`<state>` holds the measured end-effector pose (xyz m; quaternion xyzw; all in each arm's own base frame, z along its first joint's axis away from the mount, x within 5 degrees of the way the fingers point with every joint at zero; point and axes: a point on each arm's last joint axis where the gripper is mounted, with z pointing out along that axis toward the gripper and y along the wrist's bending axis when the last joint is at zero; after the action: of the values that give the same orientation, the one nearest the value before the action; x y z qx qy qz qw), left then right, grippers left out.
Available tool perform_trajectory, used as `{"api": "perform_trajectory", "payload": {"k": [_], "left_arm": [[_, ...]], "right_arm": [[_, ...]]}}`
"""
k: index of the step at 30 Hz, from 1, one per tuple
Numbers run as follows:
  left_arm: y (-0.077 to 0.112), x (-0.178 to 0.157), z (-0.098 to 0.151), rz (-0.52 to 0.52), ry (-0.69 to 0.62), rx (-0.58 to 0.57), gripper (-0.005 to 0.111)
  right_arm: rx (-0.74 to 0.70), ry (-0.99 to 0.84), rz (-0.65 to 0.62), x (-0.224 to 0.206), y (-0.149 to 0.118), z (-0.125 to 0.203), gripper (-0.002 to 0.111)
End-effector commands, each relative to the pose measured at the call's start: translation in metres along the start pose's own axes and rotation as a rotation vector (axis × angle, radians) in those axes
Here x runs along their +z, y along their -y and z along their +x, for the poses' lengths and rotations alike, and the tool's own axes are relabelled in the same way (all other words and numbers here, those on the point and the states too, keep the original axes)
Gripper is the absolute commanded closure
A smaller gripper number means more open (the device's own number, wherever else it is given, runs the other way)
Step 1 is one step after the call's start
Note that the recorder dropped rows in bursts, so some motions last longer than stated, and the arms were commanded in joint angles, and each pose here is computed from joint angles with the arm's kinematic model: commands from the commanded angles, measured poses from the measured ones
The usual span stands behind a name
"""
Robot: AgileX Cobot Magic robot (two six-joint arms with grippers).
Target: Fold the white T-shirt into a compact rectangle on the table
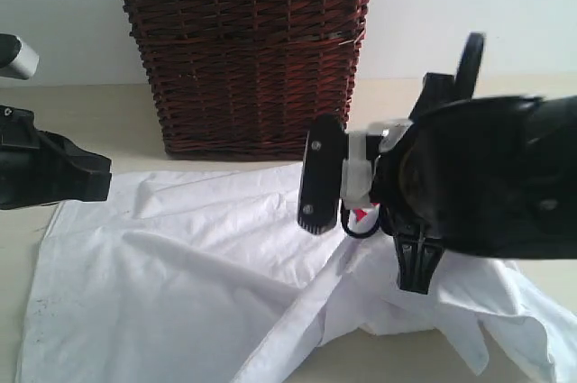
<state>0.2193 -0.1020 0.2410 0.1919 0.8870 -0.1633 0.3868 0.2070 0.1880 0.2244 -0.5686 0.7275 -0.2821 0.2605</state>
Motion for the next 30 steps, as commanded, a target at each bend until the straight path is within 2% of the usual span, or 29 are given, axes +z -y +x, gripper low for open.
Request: {"api": "perform_trajectory", "payload": {"k": [1,4,6,8,11,12,13,15,19,22,25,28,30], "left_arm": [[-0.001,-0.001,0.001,-0.002,0.002,0.001,0.107],[-0.001,-0.001,0.001,-0.002,0.002,0.001,0.107],[-0.001,-0.001,0.001,-0.002,0.002,0.001,0.107],[0.0,-0.001,0.001,0.0,-0.001,0.0,0.107],[0.0,-0.001,0.002,0.003,-0.004,0.0,0.107],[0.0,-0.001,0.002,0.004,-0.006,0.0,0.107],[0.0,-0.001,0.002,0.004,-0.006,0.0,0.107],[0.0,-0.001,0.002,0.004,-0.006,0.0,0.107],[-0.001,0.0,0.003,0.0,-0.007,0.0,0.107],[-0.001,0.0,0.005,-0.007,-0.004,-0.001,0.107],[-0.001,0.0,0.005,-0.007,-0.004,-0.001,0.107],[-0.001,0.0,0.005,-0.007,-0.004,-0.001,0.107],[-0.001,0.0,0.005,-0.009,-0.003,-0.001,0.107]], "right_arm": [[0.193,0.164,0.015,-0.04,0.028,0.016,0.057],[0.365,0.172,0.062,-0.044,0.051,0.037,0.058],[0.463,0.137,0.022,-0.04,0.057,0.05,0.059],[0.484,0.127,-0.096,-0.037,0.052,0.054,0.059],[0.447,0.145,-0.373,-0.038,0.032,0.05,0.061],[0.406,0.136,-0.52,-0.039,0.02,0.048,0.062],[0.382,0.136,-0.611,-0.04,0.013,0.045,0.063],[0.414,0.099,-0.776,-0.042,0.0,0.041,0.064],[0.315,0.067,-0.963,-0.052,-0.02,0.036,0.063],[0.224,0.081,-0.945,-0.057,-0.035,0.031,0.063],[0.199,0.056,-0.843,-0.052,-0.051,0.029,0.063],[0.238,-0.075,-0.832,-0.041,-0.069,0.031,0.063],[0.293,-0.204,-0.732,-0.022,-0.073,0.034,0.063]]}}
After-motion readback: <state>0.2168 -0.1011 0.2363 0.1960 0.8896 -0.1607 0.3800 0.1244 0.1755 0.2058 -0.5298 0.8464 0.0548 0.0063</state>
